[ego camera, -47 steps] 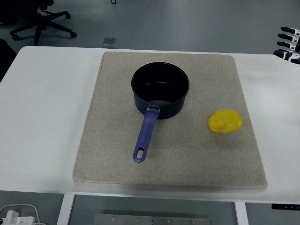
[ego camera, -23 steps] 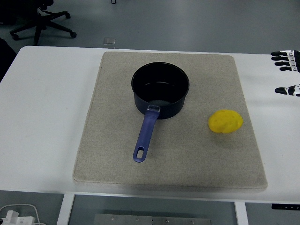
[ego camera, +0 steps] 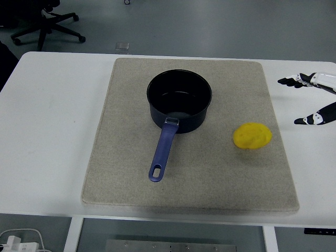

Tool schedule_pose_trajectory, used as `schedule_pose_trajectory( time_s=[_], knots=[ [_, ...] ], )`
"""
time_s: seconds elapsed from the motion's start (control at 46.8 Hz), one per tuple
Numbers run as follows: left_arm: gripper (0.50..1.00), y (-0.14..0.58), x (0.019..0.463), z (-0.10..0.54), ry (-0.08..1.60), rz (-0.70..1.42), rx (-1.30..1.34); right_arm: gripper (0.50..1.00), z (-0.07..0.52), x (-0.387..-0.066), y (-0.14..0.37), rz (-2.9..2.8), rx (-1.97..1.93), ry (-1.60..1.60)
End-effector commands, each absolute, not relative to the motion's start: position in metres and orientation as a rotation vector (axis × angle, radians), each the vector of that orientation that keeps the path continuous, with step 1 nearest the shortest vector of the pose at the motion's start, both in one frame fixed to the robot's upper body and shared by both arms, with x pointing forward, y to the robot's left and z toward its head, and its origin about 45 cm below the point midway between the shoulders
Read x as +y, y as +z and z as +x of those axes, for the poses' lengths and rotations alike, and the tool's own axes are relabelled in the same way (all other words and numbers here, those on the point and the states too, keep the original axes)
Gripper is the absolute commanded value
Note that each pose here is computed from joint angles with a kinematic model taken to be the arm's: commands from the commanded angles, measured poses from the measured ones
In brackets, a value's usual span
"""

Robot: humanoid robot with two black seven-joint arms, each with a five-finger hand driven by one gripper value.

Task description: Put the potato in the blue pot

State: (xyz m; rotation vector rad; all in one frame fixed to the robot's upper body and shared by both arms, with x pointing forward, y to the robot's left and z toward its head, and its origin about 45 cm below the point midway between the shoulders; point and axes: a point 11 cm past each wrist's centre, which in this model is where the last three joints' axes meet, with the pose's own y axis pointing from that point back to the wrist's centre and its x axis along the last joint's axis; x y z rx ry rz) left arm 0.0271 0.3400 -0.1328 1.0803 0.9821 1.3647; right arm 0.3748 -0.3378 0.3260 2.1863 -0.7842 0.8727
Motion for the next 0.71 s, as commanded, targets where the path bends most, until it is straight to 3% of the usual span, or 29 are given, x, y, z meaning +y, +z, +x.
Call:
schedule_pose_trajectory(
  time_s=[0.0, 0.342, 0.684],
  knots=[
    [0.994, -0.133, 0.34, 0.027, 1.365, 1.08, 0.982, 0.921, 0.377, -0.324, 0.32, 2.185, -0.727, 0.907],
    [0.994, -0.133, 0.34, 0.027, 1.365, 1.08, 0.982, 0.921, 0.376, -0.288, 0.275, 2.185, -0.54, 0.922],
    [0.994, -0.133, 0.34, 0.027, 1.365, 1.08, 0.982, 0.921, 0.381, -0.284, 0.26, 2.154, -0.535, 0.932]
  ],
)
